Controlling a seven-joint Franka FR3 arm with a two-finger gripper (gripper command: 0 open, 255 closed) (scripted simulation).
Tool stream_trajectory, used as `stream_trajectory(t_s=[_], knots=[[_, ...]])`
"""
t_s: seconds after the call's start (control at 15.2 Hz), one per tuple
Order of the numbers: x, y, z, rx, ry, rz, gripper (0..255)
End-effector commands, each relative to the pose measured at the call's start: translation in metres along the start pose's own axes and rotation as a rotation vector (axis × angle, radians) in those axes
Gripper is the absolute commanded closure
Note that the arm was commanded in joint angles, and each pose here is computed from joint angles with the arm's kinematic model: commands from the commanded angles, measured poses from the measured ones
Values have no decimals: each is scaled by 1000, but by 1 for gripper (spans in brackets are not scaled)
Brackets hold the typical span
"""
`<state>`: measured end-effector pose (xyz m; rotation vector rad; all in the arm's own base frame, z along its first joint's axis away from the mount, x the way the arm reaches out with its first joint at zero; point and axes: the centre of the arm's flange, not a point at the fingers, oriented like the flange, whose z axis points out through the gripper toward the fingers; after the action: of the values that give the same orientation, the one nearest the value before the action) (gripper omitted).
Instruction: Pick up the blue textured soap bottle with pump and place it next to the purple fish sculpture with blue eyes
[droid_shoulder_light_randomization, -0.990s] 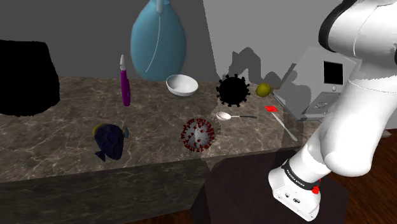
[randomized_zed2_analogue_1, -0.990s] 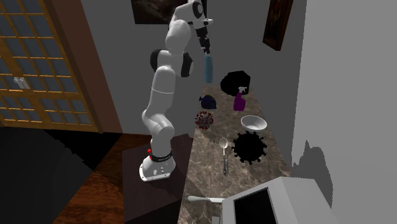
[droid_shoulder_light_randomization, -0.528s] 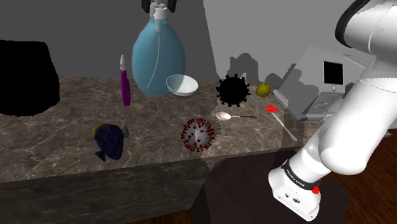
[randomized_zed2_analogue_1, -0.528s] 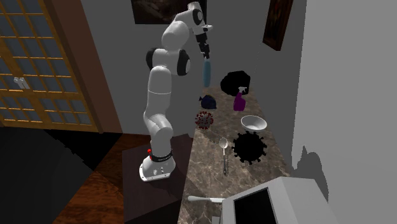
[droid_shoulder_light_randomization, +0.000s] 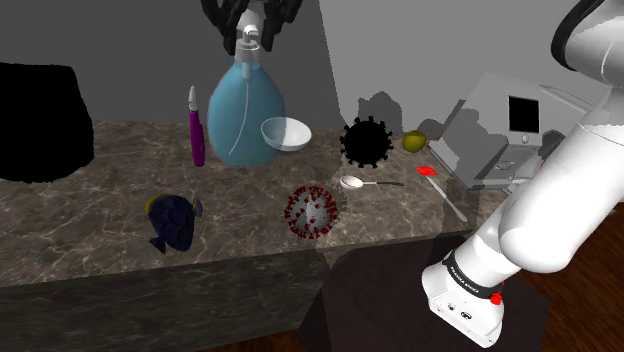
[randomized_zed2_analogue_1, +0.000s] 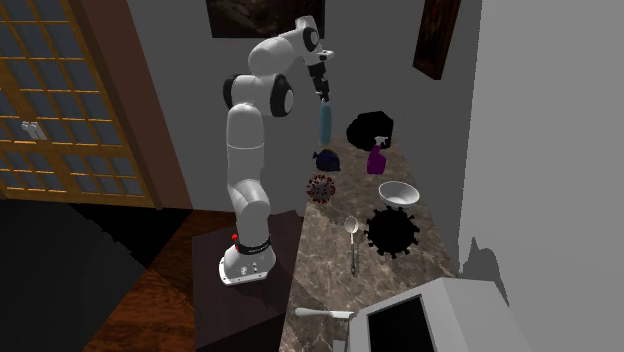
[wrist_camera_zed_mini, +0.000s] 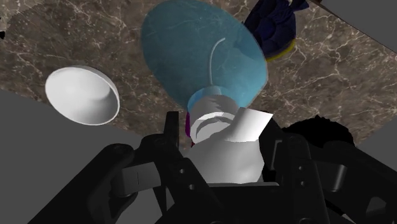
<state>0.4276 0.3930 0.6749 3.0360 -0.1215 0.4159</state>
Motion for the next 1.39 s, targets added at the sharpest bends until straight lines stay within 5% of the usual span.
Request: stream_trajectory(t_s=[0.0,1.32], knots=[[-3,0,10,1,1,1,255],[-32,-7,112,1,1,1,255]])
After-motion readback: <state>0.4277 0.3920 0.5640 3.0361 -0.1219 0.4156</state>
